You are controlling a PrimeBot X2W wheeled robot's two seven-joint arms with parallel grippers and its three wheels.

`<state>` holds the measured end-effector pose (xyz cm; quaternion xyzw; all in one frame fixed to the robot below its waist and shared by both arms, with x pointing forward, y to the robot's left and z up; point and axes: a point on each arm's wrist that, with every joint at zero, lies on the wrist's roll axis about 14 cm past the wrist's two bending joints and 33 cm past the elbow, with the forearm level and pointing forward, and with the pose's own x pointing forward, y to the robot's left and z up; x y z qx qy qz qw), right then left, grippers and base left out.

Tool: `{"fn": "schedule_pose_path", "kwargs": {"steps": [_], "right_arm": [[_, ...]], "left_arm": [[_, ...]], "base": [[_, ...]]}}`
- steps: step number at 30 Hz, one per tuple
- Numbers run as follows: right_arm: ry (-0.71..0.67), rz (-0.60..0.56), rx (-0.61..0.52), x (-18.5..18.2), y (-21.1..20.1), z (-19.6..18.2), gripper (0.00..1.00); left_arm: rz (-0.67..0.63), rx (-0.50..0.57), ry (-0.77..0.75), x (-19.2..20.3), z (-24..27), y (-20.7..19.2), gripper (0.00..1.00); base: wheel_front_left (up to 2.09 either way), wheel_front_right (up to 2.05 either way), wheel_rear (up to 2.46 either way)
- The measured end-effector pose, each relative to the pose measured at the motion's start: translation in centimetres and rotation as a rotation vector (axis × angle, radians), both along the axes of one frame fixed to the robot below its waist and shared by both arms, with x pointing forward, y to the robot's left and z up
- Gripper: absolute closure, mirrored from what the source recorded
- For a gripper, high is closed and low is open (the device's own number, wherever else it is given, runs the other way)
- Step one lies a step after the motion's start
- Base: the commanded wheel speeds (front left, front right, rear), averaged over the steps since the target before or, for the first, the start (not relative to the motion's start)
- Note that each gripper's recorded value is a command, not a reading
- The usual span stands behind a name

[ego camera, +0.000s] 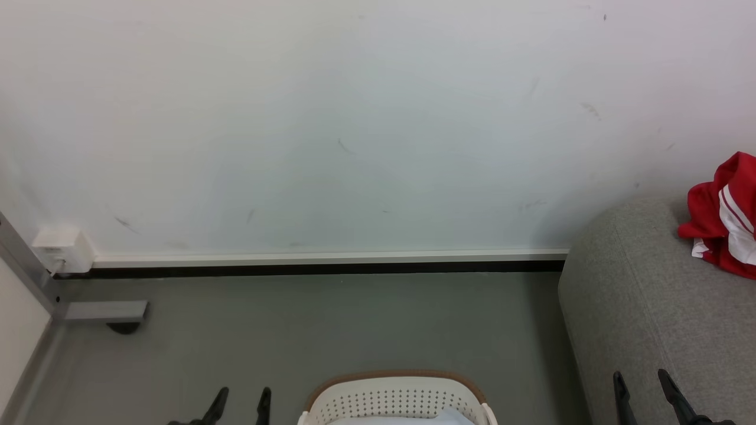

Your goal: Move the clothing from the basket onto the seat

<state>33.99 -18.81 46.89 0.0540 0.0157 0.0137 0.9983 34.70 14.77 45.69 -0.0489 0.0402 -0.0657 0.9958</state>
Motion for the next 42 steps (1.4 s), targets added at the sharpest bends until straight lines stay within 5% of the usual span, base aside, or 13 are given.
{"fn": "schedule_pose_path", "kwargs": {"steps": [5,6,14,42], "right_arm": [[-0.002,0.004,0.000,0.1,0.1,0.1,0.00],[0.000,0.005,0.000,0.1,0.2,0.0,1.00],[0.107,-0.008,0.043,-1.5,0.4,-3.1,1.00],[0.100,-0.127,0.521,0.2,-1.1,-1.8,1.00]], "left_arm": [[0.007,-0.005,0.003,0.0,-0.1,0.1,0.00],[0.006,-0.008,0.009,-0.1,-0.2,0.1,1.00],[0.019,-0.029,0.114,-1.8,-3.2,0.2,1.00],[0.185,-0.508,0.140,0.2,-1.4,2.6,1.00]], "base": [[0.00,0.00,0.00],[0.00,0.00,0.00],[0.00,0.00,0.00],[0.00,0.00,0.00]]}}
